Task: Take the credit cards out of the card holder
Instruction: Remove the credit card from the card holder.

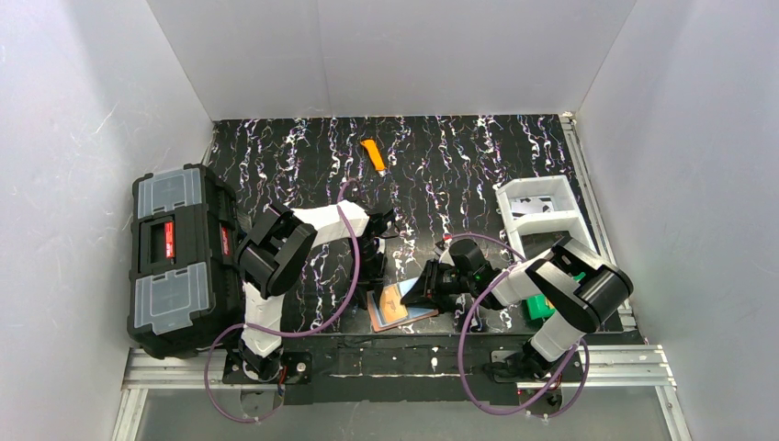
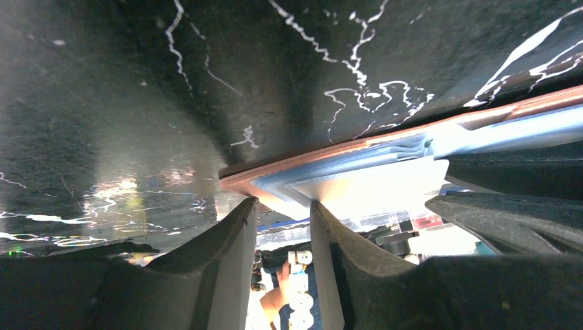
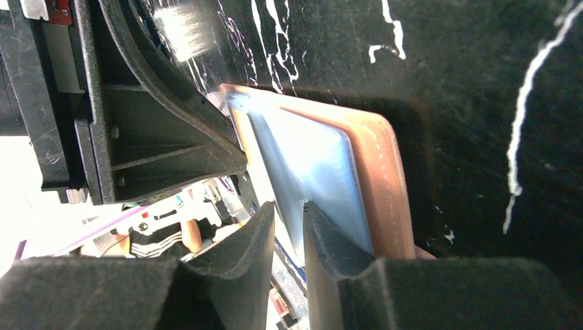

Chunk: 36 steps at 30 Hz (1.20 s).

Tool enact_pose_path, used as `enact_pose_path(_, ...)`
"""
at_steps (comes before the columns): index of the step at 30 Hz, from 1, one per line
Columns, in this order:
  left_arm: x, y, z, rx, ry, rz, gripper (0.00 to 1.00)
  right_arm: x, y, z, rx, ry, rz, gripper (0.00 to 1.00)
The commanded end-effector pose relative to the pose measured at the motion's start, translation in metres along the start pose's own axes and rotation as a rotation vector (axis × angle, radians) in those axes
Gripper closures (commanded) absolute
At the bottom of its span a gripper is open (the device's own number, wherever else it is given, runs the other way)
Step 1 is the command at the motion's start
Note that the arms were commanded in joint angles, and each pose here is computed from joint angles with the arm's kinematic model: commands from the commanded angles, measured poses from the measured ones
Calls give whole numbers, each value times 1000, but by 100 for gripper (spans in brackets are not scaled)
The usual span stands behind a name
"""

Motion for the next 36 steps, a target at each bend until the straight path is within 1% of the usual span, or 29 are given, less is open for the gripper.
enact_pose_path(1,17,-36,28,-119,-10,148,67,-7,1,1,-17,10,-40,72)
enact_pose_path(8,17,-36,28,-119,-12,143,67,-6,1,1,-13,12,-26,76)
enact_pose_path(18,17,-36,29,-119,-15,139,67,8,-1,1,7,77,7,75)
enact_pose_path(30,17,-37,29,-115,-16,139,68,16,-9,-1,52,108,14,76)
enact_pose_path(33,17,-38,28,-114,-17,141,68,13,-10,-1,47,97,5,82)
enact_pose_path(35,18,-38,28,-114,-17,145,70,11,-9,-1,41,88,2,88)
enact_pose_path(36,19,-39,27,-111,-16,149,71,9,-9,-2,38,82,2,89)
Point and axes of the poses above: each gripper's point midway between its finger pads, its own y axis back along the fingers, its own x axis along the line the jaws close on, z = x × y, the point moved 8 cm from there along y, back along the fingers, and after that the axes turned 7 degrees about -y, right-handed, at the moved point
